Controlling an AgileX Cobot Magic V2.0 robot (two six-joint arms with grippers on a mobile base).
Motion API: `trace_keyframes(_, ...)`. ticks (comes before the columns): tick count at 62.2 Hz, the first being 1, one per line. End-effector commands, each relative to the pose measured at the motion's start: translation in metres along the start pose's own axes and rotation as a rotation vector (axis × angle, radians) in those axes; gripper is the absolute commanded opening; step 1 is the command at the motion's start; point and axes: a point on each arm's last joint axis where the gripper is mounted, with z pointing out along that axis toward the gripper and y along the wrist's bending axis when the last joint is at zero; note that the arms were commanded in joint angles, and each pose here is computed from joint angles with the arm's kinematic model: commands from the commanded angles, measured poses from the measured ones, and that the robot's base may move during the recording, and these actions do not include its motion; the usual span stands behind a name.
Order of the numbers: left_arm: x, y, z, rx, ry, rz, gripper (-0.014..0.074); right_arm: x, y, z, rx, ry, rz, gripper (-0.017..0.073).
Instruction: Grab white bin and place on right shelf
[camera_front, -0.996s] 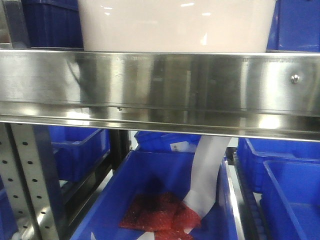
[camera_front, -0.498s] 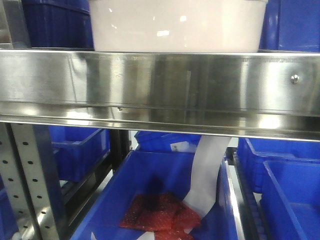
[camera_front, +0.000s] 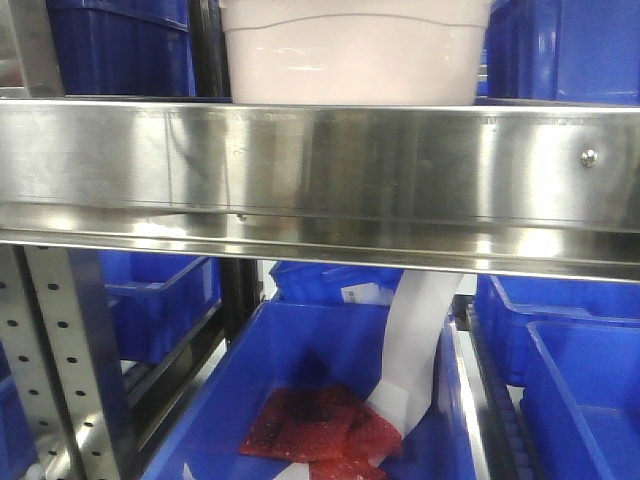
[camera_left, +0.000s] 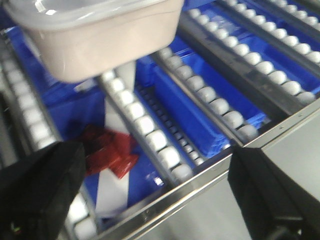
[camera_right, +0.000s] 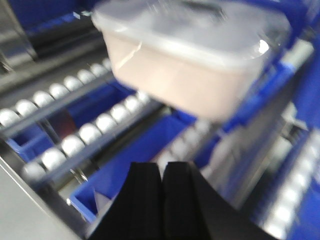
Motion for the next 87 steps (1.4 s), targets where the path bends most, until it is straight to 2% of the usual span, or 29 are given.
trace_keyframes(1, -0.001, -0.013, -0.02, -0.046, -0.028, -0.016, -0.0117, 0.008, 0.007, -0.019, 0.097, -0.099, 0.028, 0.0071)
trace_keyframes(10, 0.024, -0.007, -0.019, -0.178, 0.027, -0.079, -0.0117, 0.051, 0.014, -0.036, 0.237, -0.171, 0.037, 0.0071)
trace_keyframes(21, 0.062, -0.008, -0.022, -0.327, -0.015, -0.085, -0.0117, 0.098, 0.026, -0.053, 0.33, -0.287, 0.041, 0.0071)
trace_keyframes(28, 0.089, -0.017, -0.026, -0.4, -0.097, -0.079, -0.0117, 0.125, 0.036, -0.06, 0.341, -0.325, 0.047, 0.0071)
trace_keyframes(39, 0.136, -0.029, -0.032, -0.512, -0.262, -0.066, -0.0117, 0.159, 0.052, -0.072, 0.315, -0.395, 0.092, 0.0071)
trace_keyframes(47, 0.17, -0.039, -0.038, -0.593, -0.395, -0.047, -0.0117, 0.173, 0.063, -0.083, 0.316, -0.461, 0.064, 0.0071)
trace_keyframes(55, 0.195, -0.053, -0.043, -0.608, -0.476, -0.019, -0.0117, 0.182, 0.072, -0.094, 0.318, -0.527, 0.031, 0.0071)
trace_keyframes(63, 0.213, -0.06, -0.045, -0.61, -0.517, -0.014, -0.0117, 0.187, 0.073, -0.094, 0.319, -0.536, 0.028, 0.0071)
trace_keyframes(71, 0.217, -0.066, -0.048, -0.595, -0.53, -0.02, -0.0117, 0.188, 0.072, -0.092, 0.319, -0.53, 0.031, 0.007)
trace_keyframes(87, 0.218, -0.065, -0.046, -0.588, -0.52, -0.026, -0.0117, 0.188, 0.072, -0.092, 0.318, -0.527, 0.031, 0.007)
